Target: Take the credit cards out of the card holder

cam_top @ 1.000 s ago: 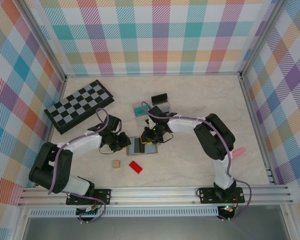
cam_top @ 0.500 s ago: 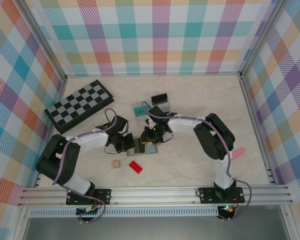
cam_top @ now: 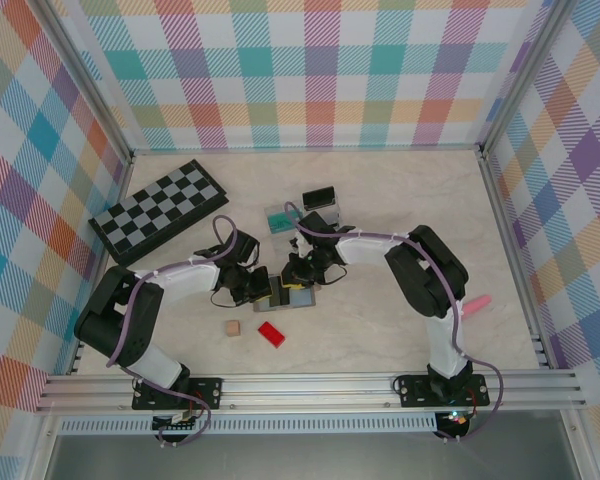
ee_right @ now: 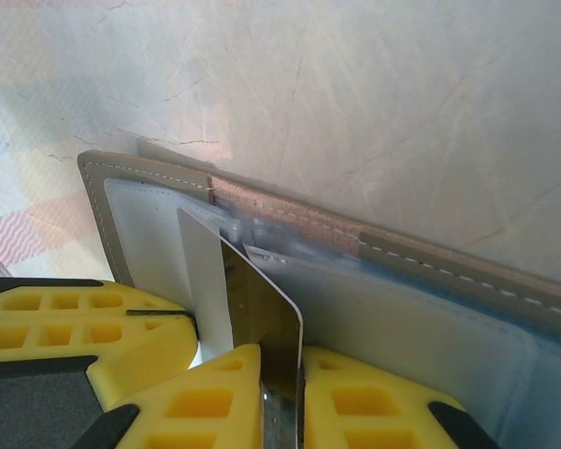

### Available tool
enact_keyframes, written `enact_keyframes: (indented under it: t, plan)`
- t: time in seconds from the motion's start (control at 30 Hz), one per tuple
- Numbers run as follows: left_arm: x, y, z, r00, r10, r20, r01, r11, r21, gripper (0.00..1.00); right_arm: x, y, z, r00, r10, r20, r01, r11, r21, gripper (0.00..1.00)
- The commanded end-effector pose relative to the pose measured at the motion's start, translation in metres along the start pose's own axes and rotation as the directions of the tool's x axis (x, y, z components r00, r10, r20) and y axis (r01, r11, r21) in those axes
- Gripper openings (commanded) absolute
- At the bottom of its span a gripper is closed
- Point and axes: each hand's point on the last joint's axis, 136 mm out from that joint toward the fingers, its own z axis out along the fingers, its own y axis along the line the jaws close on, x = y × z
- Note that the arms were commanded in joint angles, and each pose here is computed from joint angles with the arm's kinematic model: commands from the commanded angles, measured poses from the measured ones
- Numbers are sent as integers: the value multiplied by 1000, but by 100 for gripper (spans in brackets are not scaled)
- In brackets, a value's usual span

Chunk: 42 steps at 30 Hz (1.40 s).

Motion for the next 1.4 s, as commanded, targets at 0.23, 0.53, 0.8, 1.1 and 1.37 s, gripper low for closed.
enact_keyframes:
  t: [0.23, 0.53, 0.8, 1.1, 1.37]
  plan:
    - [2, 20, -5, 1000, 1, 23, 2, 994, -112, 28, 3, -23, -34, 996, 28, 82, -35, 996, 84, 1]
    - [-22, -23, -46, 989, 28, 145, -30, 999, 12, 51, -2, -4, -88, 976, -1, 220, -6, 999, 32, 0]
    - [-29, -77, -92, 974, 22, 224, -78, 967, 243, 74, -7, 23, -145, 923, -14, 384, 72, 988, -137, 0]
    - [-28, -129, -125, 968, -51, 245, -93, 836, 541, 82, -8, 64, -169, 918, 73, 390, 127, 877, -463, 0]
    - [-26, -135, -113, 980, -54, 192, -68, 814, 577, 76, -13, 88, -182, 925, 59, 376, 169, 821, -545, 0]
